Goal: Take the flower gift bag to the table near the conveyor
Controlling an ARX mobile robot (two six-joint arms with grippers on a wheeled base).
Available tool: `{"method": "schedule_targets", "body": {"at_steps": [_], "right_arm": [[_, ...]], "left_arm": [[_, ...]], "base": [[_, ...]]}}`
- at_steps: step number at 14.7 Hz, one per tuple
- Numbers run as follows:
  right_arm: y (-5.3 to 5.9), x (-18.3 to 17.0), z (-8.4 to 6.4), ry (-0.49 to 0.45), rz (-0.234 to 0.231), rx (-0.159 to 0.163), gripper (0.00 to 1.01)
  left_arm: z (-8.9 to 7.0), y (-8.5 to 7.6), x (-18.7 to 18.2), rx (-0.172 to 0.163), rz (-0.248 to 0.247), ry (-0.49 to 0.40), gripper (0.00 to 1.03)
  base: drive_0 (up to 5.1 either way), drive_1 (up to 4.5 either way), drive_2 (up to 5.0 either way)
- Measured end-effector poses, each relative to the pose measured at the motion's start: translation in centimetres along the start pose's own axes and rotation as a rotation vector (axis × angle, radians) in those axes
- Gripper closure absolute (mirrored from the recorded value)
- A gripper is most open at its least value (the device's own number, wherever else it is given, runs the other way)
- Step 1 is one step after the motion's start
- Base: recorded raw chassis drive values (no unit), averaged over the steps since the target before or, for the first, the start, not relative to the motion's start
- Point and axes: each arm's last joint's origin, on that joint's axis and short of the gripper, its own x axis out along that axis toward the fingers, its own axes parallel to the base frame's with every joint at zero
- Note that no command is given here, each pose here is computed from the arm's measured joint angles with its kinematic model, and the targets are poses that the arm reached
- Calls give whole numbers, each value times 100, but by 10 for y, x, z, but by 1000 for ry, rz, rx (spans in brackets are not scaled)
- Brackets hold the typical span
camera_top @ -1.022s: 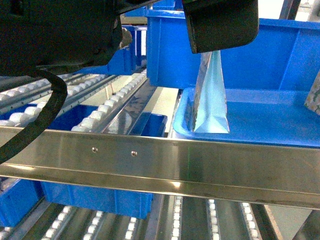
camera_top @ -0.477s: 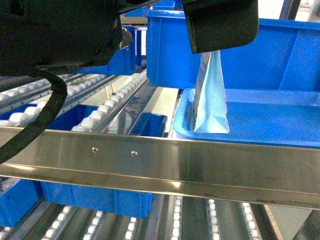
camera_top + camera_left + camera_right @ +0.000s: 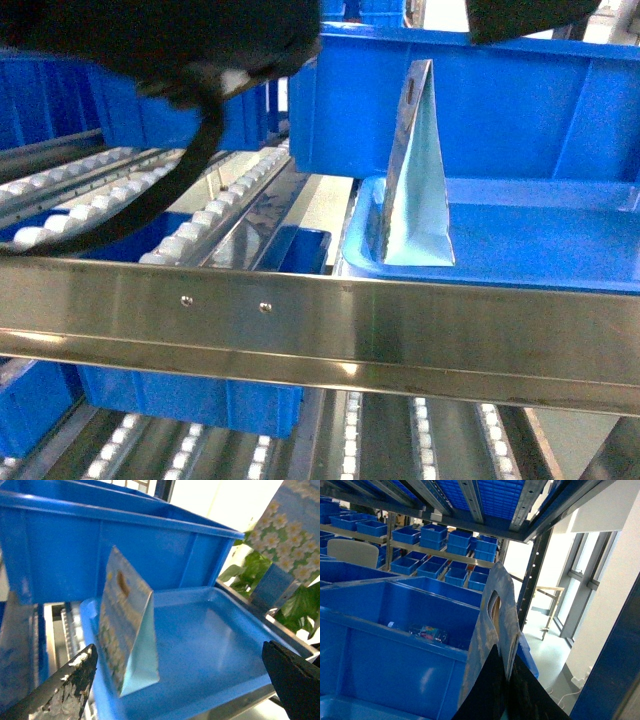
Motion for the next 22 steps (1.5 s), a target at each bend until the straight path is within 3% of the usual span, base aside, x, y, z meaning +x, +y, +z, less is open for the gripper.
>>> {"method": "schedule_targets", "body": {"at_steps": [1, 3, 6, 11, 14, 17, 22], "right_arm": [[0, 0, 0, 0, 1, 1, 99], [0, 0, 0, 0, 0, 3, 99], [0, 0, 0, 2, 0, 4, 99], [0, 0, 0, 1, 0, 4, 99], [0, 0, 0, 1, 0, 4, 99], [0, 0, 0, 1, 0, 4, 99], [0, 0, 0, 1, 0, 4, 99]], "left_arm": [[7, -4, 16, 19, -29, 5, 5], [14, -3, 43, 81, -21, 27, 5], [15, 4, 56, 127, 22, 74, 5], [7, 10, 72, 154, 26, 116, 5], [5, 23, 82, 162, 49, 134, 5], [-1, 31, 99, 155, 29, 165, 5], [-5, 30, 119, 159, -5, 176, 5]], "base": [[0, 0, 0], [0, 0, 0], [0, 0, 0], [0, 0, 0], [0, 0, 0], [0, 0, 0], [0, 0, 0]]}}
